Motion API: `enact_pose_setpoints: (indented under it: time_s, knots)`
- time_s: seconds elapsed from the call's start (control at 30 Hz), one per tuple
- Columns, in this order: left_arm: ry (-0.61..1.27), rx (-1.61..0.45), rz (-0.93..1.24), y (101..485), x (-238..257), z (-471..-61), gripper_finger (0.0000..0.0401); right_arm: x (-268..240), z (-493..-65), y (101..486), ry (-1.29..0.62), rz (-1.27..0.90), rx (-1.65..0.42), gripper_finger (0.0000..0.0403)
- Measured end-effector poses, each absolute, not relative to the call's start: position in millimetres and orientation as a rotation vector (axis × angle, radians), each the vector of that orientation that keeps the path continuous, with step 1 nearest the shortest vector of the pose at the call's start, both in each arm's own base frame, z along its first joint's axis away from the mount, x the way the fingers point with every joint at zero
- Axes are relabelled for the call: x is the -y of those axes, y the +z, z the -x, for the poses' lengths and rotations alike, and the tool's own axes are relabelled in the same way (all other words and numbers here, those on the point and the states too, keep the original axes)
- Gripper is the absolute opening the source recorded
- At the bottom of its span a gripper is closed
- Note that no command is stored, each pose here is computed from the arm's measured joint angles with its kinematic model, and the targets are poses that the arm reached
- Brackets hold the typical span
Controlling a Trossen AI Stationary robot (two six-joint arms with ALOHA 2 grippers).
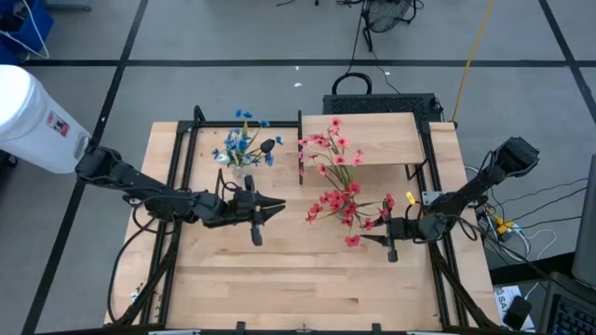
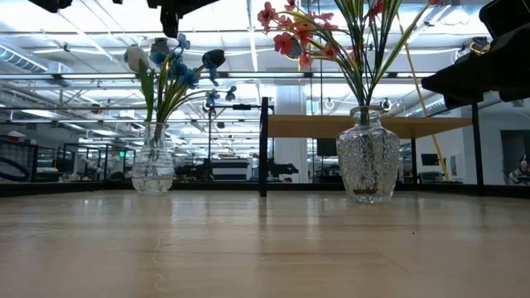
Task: Pick and place flowers into a vace then onto a shelf
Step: Put the right transparent vase with flowers on the shelf
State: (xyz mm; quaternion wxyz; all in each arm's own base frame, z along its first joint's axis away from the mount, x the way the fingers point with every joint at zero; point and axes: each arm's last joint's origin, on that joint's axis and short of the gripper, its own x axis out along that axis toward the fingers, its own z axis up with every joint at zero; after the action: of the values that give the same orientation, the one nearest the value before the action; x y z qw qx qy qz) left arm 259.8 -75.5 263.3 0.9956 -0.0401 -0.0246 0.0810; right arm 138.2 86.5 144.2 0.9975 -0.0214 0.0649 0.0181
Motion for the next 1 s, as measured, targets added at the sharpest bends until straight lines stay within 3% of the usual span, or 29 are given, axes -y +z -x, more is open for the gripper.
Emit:
enact_pose_setpoints:
  time_s: [0.43, 1.0]
  knots:
    - [0.215, 0.115, 0.04, 270.4, 60.0, -263.2, 0.0058, -88.2, -134.5, 134.0, 0.036, -0.084, -0.225, 0.0105]
    - [0.149, 0.192, 0.017, 277.5, 22.9, -270.1, 0.0058, -104.5, -120.4, 130.0, 0.135, -0.236, -0.278, 0.0105]
